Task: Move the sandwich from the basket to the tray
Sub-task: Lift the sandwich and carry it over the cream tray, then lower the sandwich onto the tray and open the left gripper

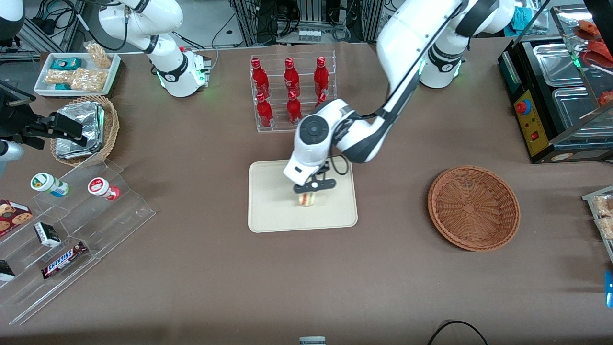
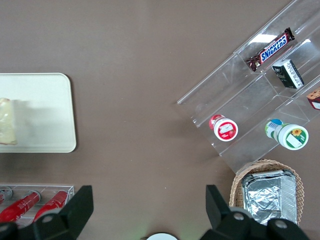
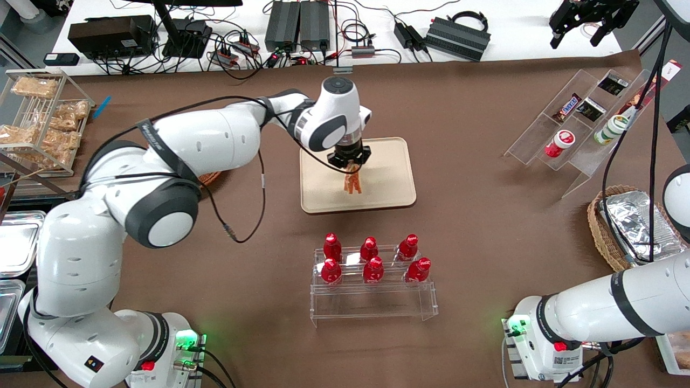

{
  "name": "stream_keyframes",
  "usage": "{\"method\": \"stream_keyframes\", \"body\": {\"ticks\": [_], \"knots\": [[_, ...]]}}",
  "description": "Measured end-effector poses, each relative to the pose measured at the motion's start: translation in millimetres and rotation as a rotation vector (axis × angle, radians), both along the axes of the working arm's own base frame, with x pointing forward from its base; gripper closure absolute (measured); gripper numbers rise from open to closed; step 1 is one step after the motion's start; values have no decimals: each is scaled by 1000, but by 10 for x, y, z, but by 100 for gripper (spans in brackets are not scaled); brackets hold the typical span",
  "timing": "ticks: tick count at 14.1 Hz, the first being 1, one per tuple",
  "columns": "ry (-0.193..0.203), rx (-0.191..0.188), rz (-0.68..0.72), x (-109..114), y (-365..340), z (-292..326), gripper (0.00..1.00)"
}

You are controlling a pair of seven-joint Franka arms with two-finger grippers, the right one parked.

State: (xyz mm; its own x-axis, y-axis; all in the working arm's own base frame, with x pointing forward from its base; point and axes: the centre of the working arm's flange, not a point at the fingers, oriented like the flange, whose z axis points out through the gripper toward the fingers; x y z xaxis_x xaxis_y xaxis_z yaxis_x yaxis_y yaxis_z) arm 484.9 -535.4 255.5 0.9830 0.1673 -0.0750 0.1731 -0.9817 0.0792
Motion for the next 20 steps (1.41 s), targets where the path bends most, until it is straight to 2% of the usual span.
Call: {"method": "stream_keyframes", "body": {"ticks": [4,6,7,12,13,15,17,20], "knots": [[-47,53,39,22,-142,-258,85],[-47,58,53,49,-157,-346,85],[-48,55,64,62,-167,-338,80],[-82,27,85,163,-216,91,30],[-85,38,88,179,-183,285,21],[-72,93,101,195,-14,736,1],[-48,156,141,288,331,1184,0],[-20,203,143,521,958,1338,0]]}}
